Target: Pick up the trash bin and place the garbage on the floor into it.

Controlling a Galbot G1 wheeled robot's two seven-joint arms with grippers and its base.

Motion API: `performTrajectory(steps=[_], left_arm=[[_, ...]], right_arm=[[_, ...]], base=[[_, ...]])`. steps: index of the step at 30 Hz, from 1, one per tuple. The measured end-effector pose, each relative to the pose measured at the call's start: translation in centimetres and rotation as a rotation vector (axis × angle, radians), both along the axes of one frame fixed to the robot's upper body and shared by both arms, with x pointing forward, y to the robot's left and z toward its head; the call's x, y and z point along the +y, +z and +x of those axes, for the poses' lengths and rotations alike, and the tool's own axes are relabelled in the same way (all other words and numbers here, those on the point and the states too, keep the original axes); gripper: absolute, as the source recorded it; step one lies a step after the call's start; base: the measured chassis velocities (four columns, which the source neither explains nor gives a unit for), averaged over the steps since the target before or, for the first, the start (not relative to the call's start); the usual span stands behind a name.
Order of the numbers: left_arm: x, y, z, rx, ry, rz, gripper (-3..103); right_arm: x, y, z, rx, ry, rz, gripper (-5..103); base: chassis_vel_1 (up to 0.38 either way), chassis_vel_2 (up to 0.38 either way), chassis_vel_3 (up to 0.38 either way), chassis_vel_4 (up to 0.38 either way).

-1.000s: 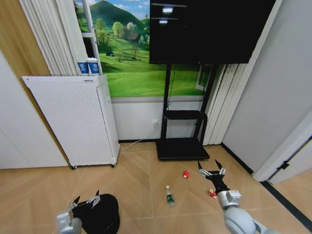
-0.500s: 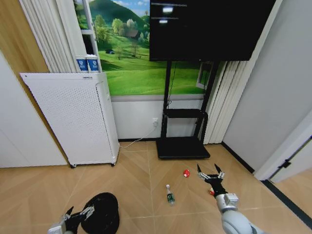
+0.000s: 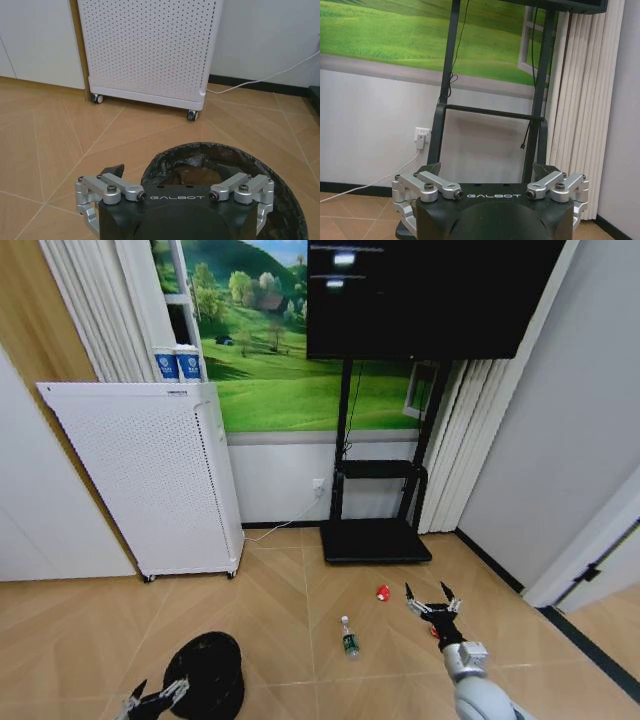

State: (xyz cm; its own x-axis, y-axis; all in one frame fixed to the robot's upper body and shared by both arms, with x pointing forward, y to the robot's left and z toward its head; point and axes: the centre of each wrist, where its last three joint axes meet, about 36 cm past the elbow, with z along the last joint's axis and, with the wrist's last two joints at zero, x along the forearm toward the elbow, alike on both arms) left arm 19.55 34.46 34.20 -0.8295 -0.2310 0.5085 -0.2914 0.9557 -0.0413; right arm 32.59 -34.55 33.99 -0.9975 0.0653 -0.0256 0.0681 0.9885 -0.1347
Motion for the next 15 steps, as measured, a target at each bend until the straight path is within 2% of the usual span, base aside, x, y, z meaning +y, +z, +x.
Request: performTrajectory(steps=[10,15], left_arm=[[1.5,0.0,-0.6,-0.021,0.030,0.015,100],[2.6,-1.3,-1.5,-0.018,0.042,0.015,100]], right_arm=[[-0.1,-0.3,0.1,0.004,-0.008,-0.003,100],[0.0,-0.6,-0.3,0.012,-0.014,0.003,100]], base=[[0.000,0.000,0.000,0.000],[0.000,0.000,0.000,0.000]])
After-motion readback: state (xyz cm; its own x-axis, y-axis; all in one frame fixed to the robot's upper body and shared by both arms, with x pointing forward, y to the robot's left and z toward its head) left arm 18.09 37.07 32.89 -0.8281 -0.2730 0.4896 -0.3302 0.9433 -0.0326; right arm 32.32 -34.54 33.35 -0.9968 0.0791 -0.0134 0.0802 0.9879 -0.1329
